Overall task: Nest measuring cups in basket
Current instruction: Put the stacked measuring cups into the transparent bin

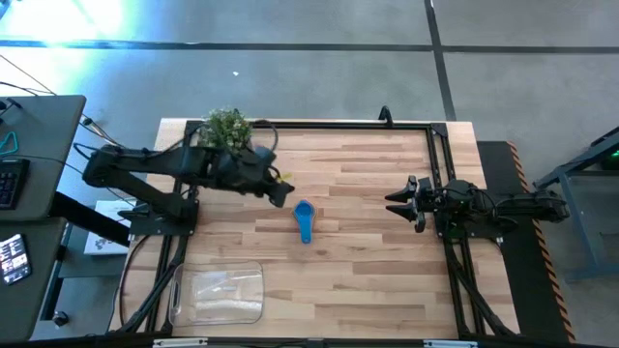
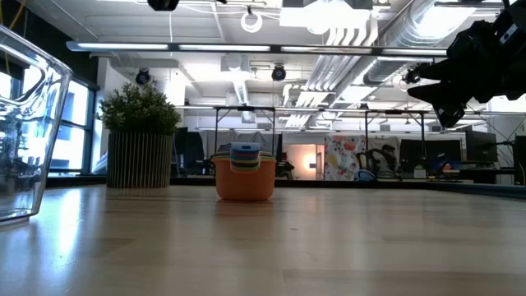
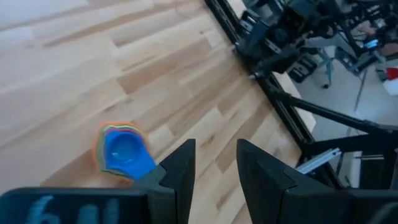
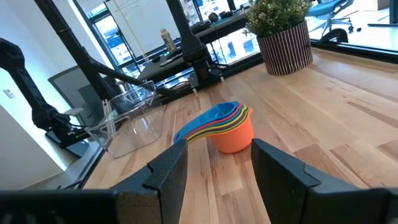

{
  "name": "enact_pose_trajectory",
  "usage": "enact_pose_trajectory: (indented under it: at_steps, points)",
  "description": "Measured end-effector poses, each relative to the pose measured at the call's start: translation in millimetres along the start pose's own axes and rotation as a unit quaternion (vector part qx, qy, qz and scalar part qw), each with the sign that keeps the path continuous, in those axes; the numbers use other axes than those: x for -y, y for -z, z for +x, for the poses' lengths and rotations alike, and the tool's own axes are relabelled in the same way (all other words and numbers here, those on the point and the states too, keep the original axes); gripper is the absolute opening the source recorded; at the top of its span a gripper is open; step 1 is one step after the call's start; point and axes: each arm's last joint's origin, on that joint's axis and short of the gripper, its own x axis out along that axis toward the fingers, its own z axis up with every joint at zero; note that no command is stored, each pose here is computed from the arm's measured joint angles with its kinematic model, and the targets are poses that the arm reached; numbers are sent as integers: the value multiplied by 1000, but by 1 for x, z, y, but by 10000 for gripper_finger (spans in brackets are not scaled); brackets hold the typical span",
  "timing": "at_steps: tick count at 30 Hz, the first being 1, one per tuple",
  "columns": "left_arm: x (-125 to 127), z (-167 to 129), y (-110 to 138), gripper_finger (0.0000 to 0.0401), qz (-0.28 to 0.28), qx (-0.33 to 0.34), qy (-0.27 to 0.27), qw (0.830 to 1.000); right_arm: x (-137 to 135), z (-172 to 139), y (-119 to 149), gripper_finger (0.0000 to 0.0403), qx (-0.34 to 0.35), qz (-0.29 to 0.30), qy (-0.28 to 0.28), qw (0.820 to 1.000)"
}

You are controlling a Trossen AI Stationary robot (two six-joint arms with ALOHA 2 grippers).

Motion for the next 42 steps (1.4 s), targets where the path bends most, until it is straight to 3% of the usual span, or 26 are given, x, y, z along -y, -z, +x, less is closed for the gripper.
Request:
enact_pose_trajectory:
  at_steps: [10, 21, 35, 42]
  points:
    - [16, 41, 22, 106, -13, -25, -4, 1000, 0, 0, 0, 169, 0, 0, 0, 1000]
    - [13, 76, 33, 106, -136, -53, -49, 988, 0, 0, 0, 169, 0, 0, 0, 1000]
    - [2, 110, 52, 107, -175, -100, -123, 972, 0, 0, 0, 169, 0, 0, 0, 1000]
    - [-1, 124, 66, 139, -194, -115, -156, 962, 0, 0, 0, 169, 0, 0, 0, 1000]
